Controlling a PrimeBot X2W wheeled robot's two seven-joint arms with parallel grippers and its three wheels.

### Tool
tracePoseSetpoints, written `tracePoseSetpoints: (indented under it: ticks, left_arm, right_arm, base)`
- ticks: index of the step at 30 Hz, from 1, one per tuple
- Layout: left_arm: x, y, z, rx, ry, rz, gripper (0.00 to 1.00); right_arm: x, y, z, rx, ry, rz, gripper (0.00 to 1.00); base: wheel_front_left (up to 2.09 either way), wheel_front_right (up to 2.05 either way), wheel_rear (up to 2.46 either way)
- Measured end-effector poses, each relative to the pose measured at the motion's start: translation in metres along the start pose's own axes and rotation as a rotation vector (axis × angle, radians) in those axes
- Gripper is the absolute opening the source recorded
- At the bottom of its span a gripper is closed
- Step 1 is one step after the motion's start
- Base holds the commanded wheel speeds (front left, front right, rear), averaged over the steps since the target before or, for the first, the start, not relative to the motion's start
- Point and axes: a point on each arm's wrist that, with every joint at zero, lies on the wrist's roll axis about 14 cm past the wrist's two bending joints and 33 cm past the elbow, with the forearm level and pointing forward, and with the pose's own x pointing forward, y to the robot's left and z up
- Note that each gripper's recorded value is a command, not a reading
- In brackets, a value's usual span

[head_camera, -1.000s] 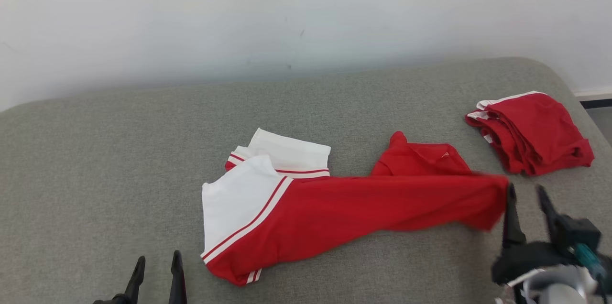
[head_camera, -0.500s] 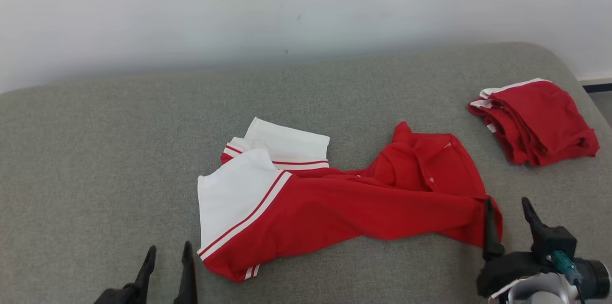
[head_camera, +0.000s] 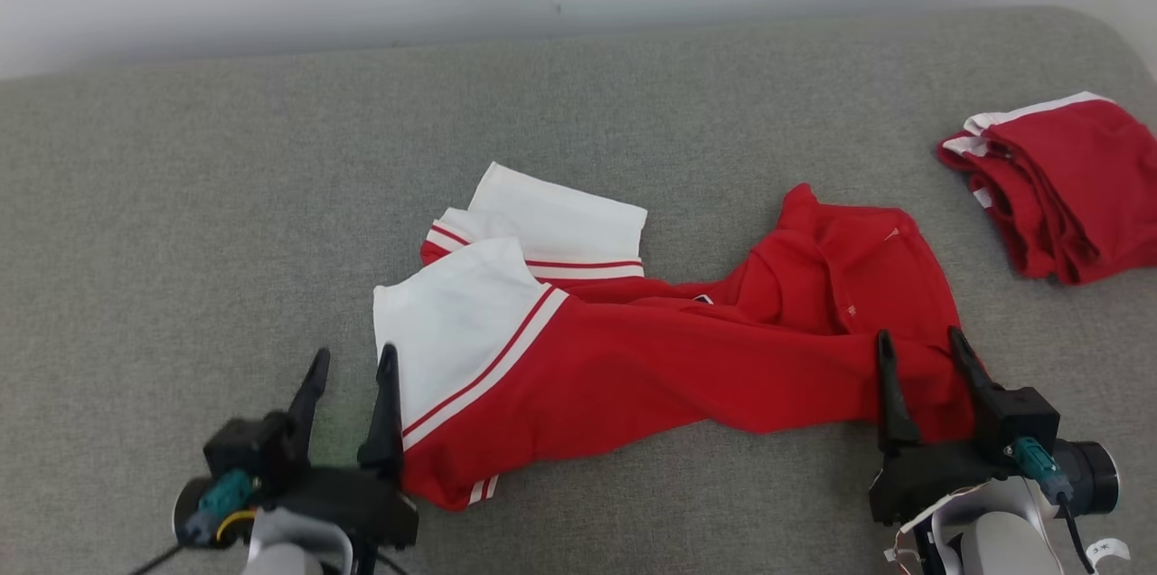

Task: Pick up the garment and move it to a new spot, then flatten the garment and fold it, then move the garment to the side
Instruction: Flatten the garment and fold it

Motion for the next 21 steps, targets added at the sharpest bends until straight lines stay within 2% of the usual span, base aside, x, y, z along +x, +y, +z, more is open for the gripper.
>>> tracePoseSetpoints:
  ticks: [3,10,17,18,19,20,21]
  left_arm:
    - [0.018,-0.001,0.002,0.007,0.007,-0.010,1.00]
    - [0.043,-0.001,-0.026,0.049,0.138,-0.031,1.00]
    - [0.053,0.005,-0.038,0.075,0.197,-0.015,1.00]
    - [0.054,0.004,-0.040,0.081,0.205,-0.020,0.76]
    - [0.055,0.002,-0.041,0.089,0.210,-0.028,0.05]
    - [0.056,0.000,-0.042,0.099,0.213,-0.039,0.00]
    - [0.057,-0.003,-0.043,0.105,0.216,-0.047,0.00]
  right_arm:
    - [0.004,0.003,-0.004,-0.003,0.010,0.007,1.00]
    - [0.010,0.007,-0.007,-0.009,0.016,0.020,1.00]
    - [0.011,0.003,-0.008,-0.005,0.018,0.010,1.00]
    - [0.010,0.003,-0.008,-0.005,0.019,0.009,1.00]
    - [0.011,0.002,-0.009,-0.005,0.019,0.008,1.00]
    - [0.011,0.002,-0.009,-0.003,0.020,0.006,1.00]
    - [0.010,0.001,-0.009,0.000,0.021,0.003,1.00]
  base:
    - [0.00,0.00,0.00]
    - [0.00,0.00,0.00]
    - [0.00,0.00,0.00]
    - [0.00,0.00,0.00]
    - [0.00,0.00,0.00]
    - [0.00,0.00,0.00]
    - [0.00,0.00,0.00]
